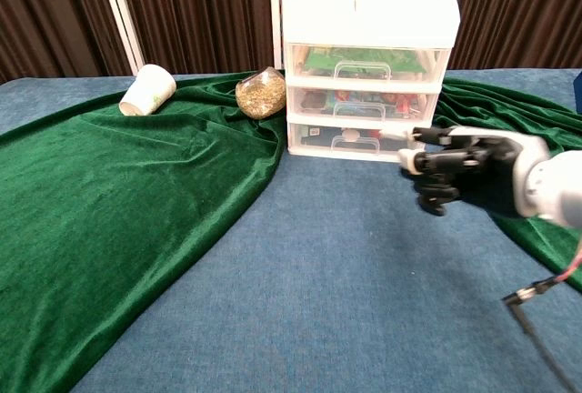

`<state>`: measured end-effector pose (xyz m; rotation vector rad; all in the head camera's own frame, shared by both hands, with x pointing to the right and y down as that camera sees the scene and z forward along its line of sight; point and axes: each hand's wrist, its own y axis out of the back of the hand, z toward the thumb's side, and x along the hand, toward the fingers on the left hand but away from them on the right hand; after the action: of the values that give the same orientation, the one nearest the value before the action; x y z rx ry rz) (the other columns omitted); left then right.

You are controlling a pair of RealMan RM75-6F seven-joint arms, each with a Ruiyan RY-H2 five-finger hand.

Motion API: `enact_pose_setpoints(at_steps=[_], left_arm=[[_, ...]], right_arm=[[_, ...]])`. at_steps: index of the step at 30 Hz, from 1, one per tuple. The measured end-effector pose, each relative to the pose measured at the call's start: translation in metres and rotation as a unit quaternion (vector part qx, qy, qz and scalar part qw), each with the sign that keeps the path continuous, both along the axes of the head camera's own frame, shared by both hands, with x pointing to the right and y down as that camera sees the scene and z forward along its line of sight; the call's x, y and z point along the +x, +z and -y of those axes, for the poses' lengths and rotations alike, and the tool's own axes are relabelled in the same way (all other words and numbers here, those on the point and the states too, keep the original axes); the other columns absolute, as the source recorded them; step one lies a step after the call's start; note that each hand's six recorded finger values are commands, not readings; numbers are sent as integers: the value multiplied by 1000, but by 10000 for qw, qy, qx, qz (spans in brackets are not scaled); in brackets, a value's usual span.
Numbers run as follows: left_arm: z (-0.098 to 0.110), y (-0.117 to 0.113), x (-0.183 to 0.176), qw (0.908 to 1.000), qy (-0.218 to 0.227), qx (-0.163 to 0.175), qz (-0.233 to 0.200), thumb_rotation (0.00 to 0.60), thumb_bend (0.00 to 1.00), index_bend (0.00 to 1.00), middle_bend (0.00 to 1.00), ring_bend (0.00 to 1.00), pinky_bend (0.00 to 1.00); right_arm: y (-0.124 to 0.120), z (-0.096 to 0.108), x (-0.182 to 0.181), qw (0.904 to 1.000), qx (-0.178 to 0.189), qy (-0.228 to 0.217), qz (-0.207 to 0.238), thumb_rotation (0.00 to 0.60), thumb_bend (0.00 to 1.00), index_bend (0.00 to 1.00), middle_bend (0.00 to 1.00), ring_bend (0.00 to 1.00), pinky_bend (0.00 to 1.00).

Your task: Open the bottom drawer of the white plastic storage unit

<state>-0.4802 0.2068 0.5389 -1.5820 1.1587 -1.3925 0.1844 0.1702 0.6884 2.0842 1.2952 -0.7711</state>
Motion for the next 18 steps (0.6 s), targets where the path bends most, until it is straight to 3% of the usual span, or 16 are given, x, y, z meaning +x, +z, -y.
enact_pose_setpoints(at_steps=[10, 18], left_arm=[[2, 0, -4, 10000, 29, -65, -36, 600, 91, 0, 0, 0, 0], [3, 3, -5, 9998, 16, -144, -111, 600, 91, 0, 0, 0, 0]], right_arm=[[39, 8, -40, 9954, -514, 609, 523, 600, 559, 148, 881, 918, 800], [58, 17, -53, 9922, -635, 861, 639, 600, 560, 148, 880, 917, 800]])
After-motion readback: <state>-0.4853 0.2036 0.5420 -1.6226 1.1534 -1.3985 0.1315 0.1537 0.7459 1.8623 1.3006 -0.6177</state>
